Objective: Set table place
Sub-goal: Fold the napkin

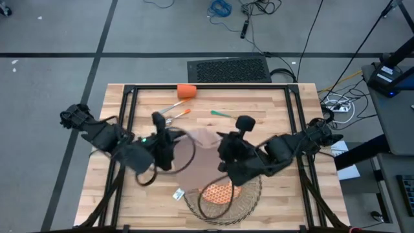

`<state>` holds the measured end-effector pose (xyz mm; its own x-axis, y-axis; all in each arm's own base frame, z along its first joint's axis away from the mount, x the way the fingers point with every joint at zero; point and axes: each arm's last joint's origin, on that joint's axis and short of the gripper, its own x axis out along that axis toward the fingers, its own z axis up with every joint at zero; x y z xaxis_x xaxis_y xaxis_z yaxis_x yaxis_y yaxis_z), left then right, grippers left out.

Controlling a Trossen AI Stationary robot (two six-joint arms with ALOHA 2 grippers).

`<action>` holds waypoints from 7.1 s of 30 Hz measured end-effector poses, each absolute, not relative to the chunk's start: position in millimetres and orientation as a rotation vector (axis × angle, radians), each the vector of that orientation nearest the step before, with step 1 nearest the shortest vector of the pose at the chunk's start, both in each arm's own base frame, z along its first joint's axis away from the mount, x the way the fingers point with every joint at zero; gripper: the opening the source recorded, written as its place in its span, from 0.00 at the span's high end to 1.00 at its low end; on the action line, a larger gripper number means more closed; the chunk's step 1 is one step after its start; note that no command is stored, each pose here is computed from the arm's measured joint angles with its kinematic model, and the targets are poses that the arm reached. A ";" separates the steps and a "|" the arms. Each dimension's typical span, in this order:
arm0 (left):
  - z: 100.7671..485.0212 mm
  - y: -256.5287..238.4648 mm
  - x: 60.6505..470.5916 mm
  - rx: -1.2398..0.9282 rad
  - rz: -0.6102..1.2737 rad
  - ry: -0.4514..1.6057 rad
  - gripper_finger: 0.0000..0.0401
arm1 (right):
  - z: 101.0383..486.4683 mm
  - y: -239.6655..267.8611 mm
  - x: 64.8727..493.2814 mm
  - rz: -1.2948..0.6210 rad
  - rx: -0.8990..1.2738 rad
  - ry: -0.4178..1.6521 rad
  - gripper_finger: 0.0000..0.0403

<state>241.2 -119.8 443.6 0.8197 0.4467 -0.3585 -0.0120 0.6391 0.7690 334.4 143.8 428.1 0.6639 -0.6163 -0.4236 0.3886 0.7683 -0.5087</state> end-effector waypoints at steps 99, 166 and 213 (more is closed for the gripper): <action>173.2 -79.4 283.6 0.251 -0.337 0.981 0.49 | 159.7 139.5 297.8 0.095 0.181 0.815 0.56; 163.1 82.4 283.9 -0.006 -0.036 1.032 0.48 | 175.1 7.4 282.2 -0.361 0.125 1.064 0.55; 135.5 102.3 327.6 -0.193 -0.364 1.087 0.71 | 135.6 -20.3 263.8 -0.190 0.373 1.033 0.67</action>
